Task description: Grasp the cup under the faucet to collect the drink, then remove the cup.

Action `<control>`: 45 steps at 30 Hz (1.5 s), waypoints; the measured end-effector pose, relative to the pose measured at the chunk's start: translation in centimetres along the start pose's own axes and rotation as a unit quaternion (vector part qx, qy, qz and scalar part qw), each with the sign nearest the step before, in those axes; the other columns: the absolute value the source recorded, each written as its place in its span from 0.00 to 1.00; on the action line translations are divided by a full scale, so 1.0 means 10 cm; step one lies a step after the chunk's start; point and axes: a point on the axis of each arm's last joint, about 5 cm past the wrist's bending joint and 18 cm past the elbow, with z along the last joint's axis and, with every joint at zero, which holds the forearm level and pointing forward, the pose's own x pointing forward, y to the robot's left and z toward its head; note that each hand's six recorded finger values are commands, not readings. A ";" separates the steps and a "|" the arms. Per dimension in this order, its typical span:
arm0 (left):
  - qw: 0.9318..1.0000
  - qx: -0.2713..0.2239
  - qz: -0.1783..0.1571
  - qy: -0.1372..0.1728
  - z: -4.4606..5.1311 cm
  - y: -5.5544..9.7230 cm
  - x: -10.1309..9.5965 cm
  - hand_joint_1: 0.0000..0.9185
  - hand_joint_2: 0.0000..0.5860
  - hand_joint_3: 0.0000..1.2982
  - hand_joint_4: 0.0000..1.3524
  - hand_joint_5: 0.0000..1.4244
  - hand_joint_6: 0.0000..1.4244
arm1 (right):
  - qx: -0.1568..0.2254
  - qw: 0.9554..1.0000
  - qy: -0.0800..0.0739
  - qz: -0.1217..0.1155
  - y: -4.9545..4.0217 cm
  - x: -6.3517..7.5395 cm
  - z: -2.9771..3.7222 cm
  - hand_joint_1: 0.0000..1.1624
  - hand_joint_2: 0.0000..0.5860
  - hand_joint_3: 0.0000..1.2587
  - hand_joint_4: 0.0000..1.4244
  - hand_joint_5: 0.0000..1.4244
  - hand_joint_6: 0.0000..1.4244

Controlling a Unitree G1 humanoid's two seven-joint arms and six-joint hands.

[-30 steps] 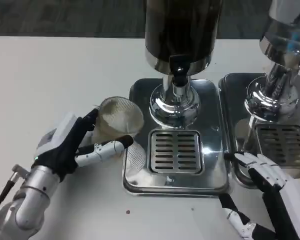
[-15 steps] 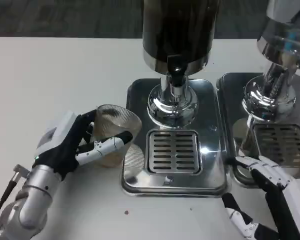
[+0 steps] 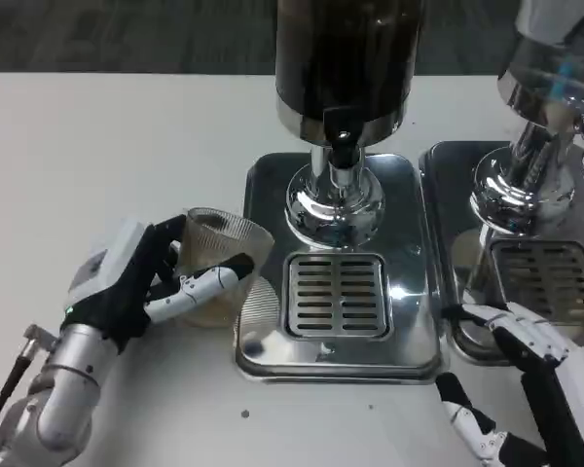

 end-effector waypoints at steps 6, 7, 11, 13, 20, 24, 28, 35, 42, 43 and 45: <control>1.000 -0.001 0.010 0.004 -0.016 -0.02 -0.03 0.21 0.18 0.32 0.41 0.57 0.63 | 0.001 1.000 -0.003 -0.004 -0.014 0.01 -0.008 0.46 0.69 0.28 0.22 0.16 0.24; 1.000 -0.002 0.012 0.005 -0.020 -0.02 -0.04 0.21 0.18 0.32 0.41 0.57 0.64 | 0.002 1.000 -0.003 -0.005 -0.015 0.01 -0.008 0.46 0.69 0.28 0.22 0.16 0.24; 1.000 -0.006 0.023 0.006 -0.040 -0.04 -0.08 0.21 0.19 0.33 0.43 0.60 0.66 | 0.005 1.000 -0.002 -0.007 -0.019 0.01 -0.014 0.46 0.69 0.28 0.22 0.16 0.23; 0.999 -0.008 0.031 0.007 -0.051 -0.05 -0.11 0.21 0.19 0.35 0.45 0.61 0.68 | 0.005 1.000 -0.002 -0.007 -0.021 0.01 -0.015 0.46 0.69 0.28 0.22 0.16 0.23; 0.999 -0.015 0.050 0.006 -0.074 -0.08 -0.17 0.24 0.22 0.37 0.48 0.64 0.73 | 0.007 1.000 -0.004 -0.008 -0.023 0.01 -0.019 0.45 0.68 0.28 0.23 0.16 0.23; 0.998 -0.018 0.054 0.005 -0.083 -0.09 -0.20 0.26 0.22 0.39 0.50 0.65 0.76 | 0.007 1.000 -0.005 -0.009 -0.025 0.02 -0.020 0.45 0.69 0.28 0.23 0.16 0.23; 0.998 -0.020 0.060 0.006 -0.089 -0.09 -0.21 0.27 0.23 0.40 0.51 0.67 0.78 | 0.007 1.000 -0.005 -0.010 -0.028 0.02 -0.022 0.44 0.70 0.28 0.23 0.16 0.23; 0.997 -0.024 0.078 -0.011 -0.065 -0.09 -0.21 0.27 0.24 0.41 0.53 0.68 0.81 | 0.006 1.000 -0.005 -0.011 -0.035 0.02 -0.026 0.44 0.70 0.28 0.23 0.16 0.23; 0.995 -0.026 0.088 -0.034 -0.031 -0.09 -0.19 0.27 0.25 0.43 0.53 0.69 0.83 | 0.008 1.000 -0.005 -0.012 -0.039 0.02 -0.028 0.43 0.70 0.28 0.23 0.17 0.23; 0.995 -0.026 0.089 -0.036 -0.028 -0.09 -0.19 0.27 0.25 0.43 0.54 0.69 0.83 | 0.009 1.000 -0.005 -0.012 -0.039 0.02 -0.027 0.43 0.70 0.28 0.23 0.17 0.23; 0.995 -0.027 0.090 -0.039 -0.024 -0.09 -0.19 0.27 0.25 0.43 0.54 0.70 0.84 | 0.010 1.000 -0.006 -0.012 -0.040 0.02 -0.026 0.43 0.70 0.28 0.23 0.17 0.23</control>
